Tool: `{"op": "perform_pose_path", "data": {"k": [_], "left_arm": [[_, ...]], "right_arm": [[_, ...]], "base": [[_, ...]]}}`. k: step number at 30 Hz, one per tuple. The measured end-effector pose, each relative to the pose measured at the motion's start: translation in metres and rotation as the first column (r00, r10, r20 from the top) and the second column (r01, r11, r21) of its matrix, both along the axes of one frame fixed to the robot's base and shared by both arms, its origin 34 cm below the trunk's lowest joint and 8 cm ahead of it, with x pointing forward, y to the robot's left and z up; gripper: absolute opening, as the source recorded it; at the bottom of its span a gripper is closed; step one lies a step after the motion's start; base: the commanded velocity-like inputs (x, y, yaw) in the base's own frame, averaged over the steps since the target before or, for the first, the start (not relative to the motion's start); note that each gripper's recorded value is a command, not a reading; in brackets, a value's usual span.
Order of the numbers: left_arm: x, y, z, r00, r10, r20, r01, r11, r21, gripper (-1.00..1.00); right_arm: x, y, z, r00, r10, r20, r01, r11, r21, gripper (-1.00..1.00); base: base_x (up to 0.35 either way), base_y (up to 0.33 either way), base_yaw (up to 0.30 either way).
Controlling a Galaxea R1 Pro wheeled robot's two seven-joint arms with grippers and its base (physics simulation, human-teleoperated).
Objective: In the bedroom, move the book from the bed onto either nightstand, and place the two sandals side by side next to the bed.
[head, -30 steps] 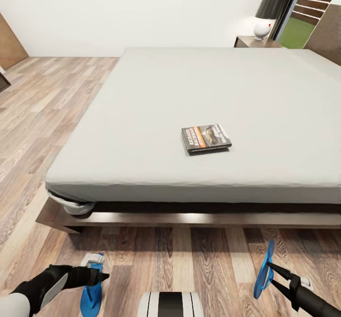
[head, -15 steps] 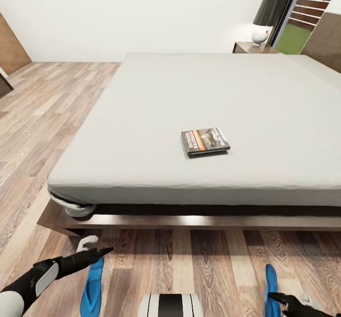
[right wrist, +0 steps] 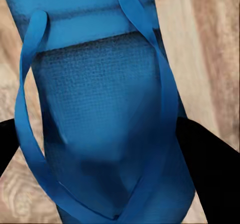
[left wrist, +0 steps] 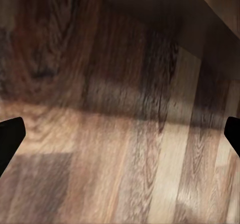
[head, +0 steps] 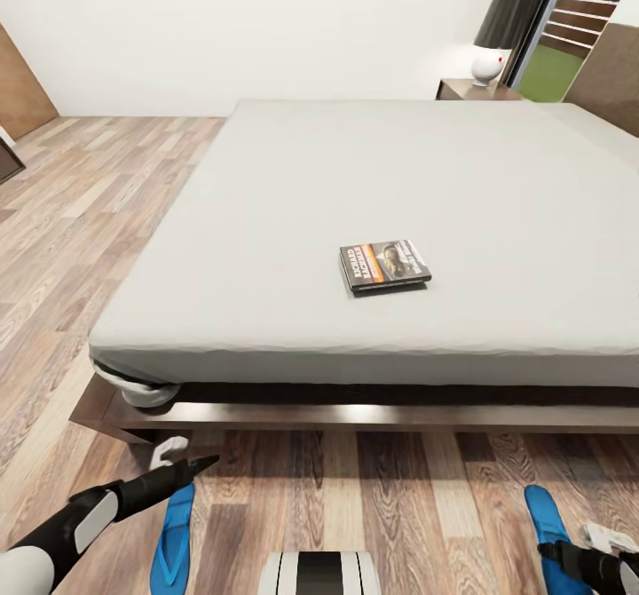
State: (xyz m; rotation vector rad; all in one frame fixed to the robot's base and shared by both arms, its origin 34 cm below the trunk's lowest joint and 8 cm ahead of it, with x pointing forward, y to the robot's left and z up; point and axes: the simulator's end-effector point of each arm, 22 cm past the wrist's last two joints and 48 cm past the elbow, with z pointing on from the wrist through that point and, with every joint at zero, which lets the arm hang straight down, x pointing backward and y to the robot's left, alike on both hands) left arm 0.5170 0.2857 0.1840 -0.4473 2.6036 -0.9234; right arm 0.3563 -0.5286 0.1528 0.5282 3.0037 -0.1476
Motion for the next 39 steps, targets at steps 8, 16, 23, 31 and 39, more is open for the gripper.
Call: {"op": "perform_pose_path", "data": {"k": [8, 16, 23, 31, 39], "left_arm": [[-0.002, -0.002, -0.001, 1.000, 0.002, -0.004, -0.002, 1.000, -0.003, 1.00], [-0.003, -0.001, -0.001, 1.000, 0.004, -0.007, -0.004, 1.000, -0.005, 1.00], [-0.003, 0.000, -0.001, 1.000, 0.006, -0.007, -0.007, 1.000, -0.003, 1.00], [-0.003, 0.003, -0.001, 1.000, 0.008, -0.007, -0.008, 1.000, -0.001, 1.00], [-0.004, 0.005, -0.001, 1.000, 0.010, -0.010, -0.010, 1.000, 0.003, 1.00]], "right_arm": [[0.026, -0.030, 0.009, 0.994, 0.069, 0.090, -0.054, 0.985, -0.161, -1.00], [0.026, -0.027, 0.007, 0.993, 0.071, 0.095, -0.055, 0.986, -0.160, -1.00], [0.027, -0.025, 0.007, 0.993, 0.072, 0.098, -0.056, 0.986, -0.158, -1.00], [0.027, -0.024, 0.006, 0.993, 0.072, 0.098, -0.056, 0.986, -0.157, -1.00], [0.027, -0.020, 0.005, 0.993, 0.071, 0.099, -0.056, 0.987, -0.151, -1.00]], "base": [[0.000, 0.000, 0.000], [0.000, 0.000, 0.000], [0.000, 0.125, 0.000], [-0.035, 0.306, 0.000], [-0.019, 0.319, 0.000]]}}
